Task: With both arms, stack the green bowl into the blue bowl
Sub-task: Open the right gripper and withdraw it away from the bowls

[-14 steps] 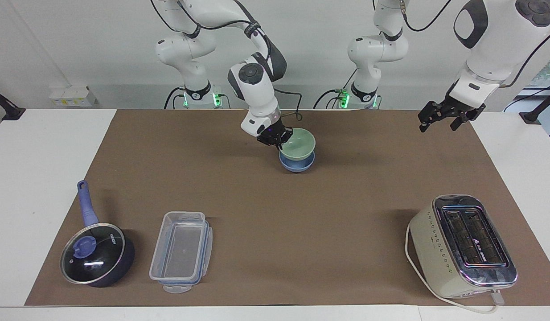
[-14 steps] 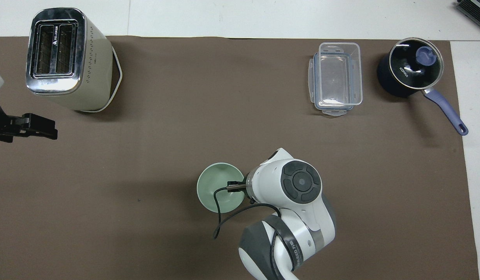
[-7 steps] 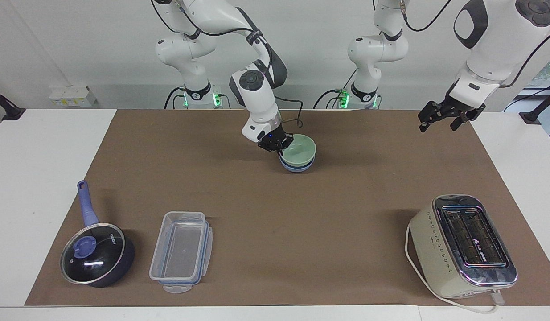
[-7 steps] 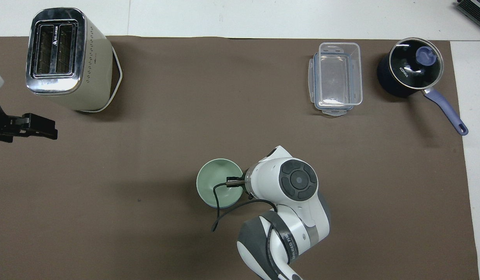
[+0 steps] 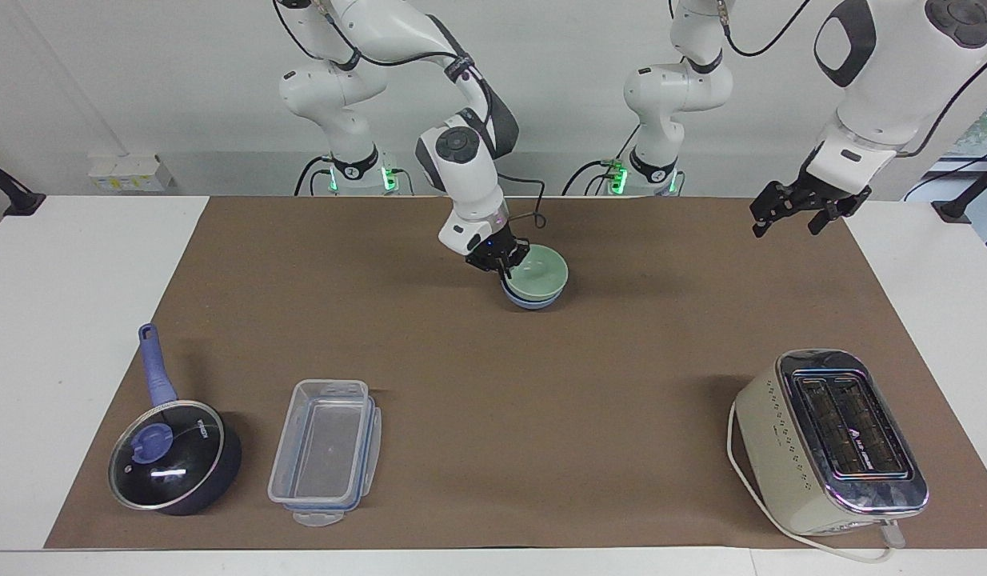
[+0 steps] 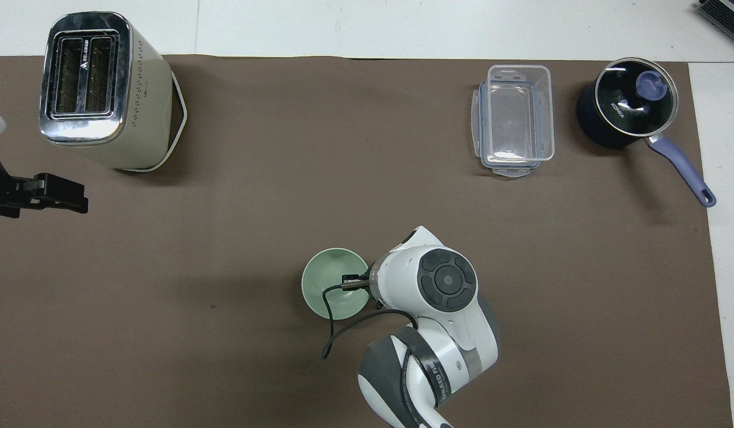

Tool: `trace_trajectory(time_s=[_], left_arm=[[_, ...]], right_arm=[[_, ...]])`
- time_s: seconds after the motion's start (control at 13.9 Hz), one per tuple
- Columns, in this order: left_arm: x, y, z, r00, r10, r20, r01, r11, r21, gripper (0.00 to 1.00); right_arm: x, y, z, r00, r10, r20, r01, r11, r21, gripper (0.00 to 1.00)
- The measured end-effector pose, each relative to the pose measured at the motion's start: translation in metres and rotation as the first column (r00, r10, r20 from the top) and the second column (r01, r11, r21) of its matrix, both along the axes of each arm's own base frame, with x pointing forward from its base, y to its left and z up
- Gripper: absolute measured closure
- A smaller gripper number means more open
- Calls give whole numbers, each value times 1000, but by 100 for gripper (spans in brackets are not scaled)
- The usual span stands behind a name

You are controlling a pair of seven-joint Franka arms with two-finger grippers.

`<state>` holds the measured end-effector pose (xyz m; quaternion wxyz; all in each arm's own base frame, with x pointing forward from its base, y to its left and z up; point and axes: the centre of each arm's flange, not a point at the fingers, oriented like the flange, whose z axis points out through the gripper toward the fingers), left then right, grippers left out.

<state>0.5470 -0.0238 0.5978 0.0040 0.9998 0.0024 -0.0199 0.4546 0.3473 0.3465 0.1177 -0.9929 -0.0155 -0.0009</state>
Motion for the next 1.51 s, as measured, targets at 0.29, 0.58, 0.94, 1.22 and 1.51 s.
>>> trace_trajectory(time_s=[0.29, 0.58, 0.94, 1.22, 1.51], left_arm=[[0, 0, 0, 1000, 0, 0, 0, 1000, 0, 0], [0, 0, 0, 1000, 0, 0, 0, 1000, 0, 0], [0, 0, 0, 1000, 0, 0, 0, 1000, 0, 0], [0, 0, 0, 1000, 0, 0, 0, 1000, 0, 0], [0, 0, 0, 1000, 0, 0, 0, 1000, 0, 0]], right_arm=[[1, 0, 1, 1000, 1, 3, -1, 1000, 0, 68], [14, -12, 25, 999, -30, 41, 29, 999, 22, 39], [46, -99, 94, 982, -174, 71, 172, 984, 42, 0], [65, -170, 131, 966, -249, 75, 250, 968, -2, 0], [89, -243, 191, 960, -258, 111, 270, 957, -109, 0]])
